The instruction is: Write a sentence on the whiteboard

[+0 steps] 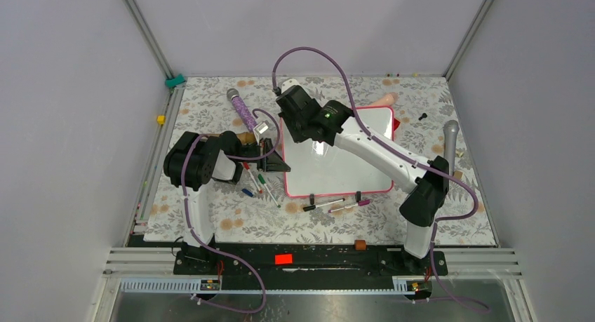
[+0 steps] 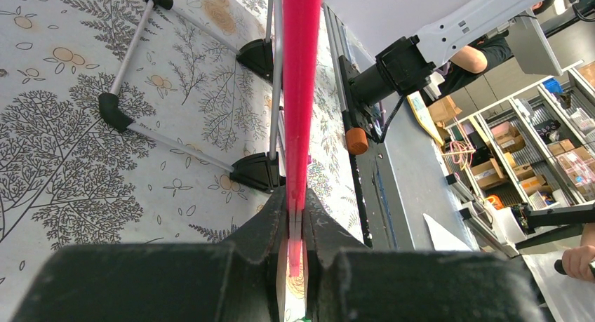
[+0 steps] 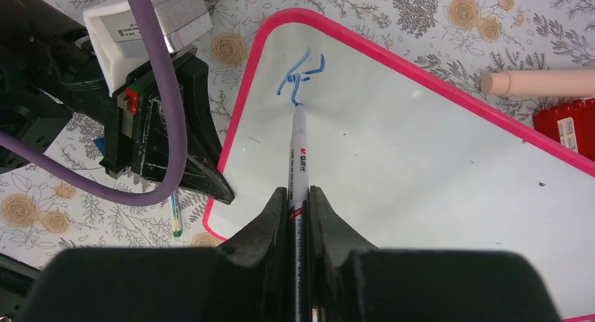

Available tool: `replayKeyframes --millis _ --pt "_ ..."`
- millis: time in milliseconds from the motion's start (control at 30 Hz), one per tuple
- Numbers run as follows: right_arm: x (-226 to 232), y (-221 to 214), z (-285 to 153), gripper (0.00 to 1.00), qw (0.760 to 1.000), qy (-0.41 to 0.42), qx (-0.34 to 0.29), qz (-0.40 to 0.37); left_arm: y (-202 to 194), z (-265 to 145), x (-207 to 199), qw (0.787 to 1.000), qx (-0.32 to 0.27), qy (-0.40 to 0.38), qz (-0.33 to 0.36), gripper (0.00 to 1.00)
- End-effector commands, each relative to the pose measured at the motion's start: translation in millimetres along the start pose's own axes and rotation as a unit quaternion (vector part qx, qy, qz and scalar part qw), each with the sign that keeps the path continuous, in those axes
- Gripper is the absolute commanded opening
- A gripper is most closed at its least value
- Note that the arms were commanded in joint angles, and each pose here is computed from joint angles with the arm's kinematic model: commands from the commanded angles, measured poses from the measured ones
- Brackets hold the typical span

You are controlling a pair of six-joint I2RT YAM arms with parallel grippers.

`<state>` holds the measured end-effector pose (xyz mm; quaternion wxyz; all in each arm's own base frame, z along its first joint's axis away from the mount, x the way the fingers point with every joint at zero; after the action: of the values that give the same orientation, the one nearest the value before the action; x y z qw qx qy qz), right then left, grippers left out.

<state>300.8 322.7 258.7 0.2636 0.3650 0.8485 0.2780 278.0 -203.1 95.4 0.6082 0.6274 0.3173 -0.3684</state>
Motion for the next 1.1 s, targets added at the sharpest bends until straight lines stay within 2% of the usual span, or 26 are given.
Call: replayKeyframes --millis 0,167,467,733,1067 --pt "-11 2 -13 0.0 1.0 -0.023 -0.012 0.006 -4 -2 -10 1.0 0.023 -0.014 0.013 0.0" --pt "-11 14 -24 0.0 0.999 -0.01 -0.031 0.013 -5 -2 -10 1.0 0.022 -0.013 0.013 0.0" --pt "-15 37 -54 0.0 0.993 0.015 -0.109 0.038 -5 -2 -12 1.0 0.022 -0.014 0.014 0.0" --pt "-28 40 -47 0.0 0.995 -0.041 -0.088 0.039 -6 -1 -12 0.999 0.025 -0.015 0.013 0.0" --pt "-28 38 -32 0.0 0.996 -0.055 -0.067 0.033 -6 -1 -13 0.999 0.027 -0.016 0.012 0.0"
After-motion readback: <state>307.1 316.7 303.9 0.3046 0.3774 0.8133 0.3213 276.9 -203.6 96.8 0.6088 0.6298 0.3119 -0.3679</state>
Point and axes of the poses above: each gripper's point midway between its finger pads, its own z axis out along the fingers, its own x axis along the line the jaws close on, y = z × x, the point moved 4 cm from there along -z, back along the fingers, and after that the axes turned 12 degrees about -z, right-handed, at the moved point
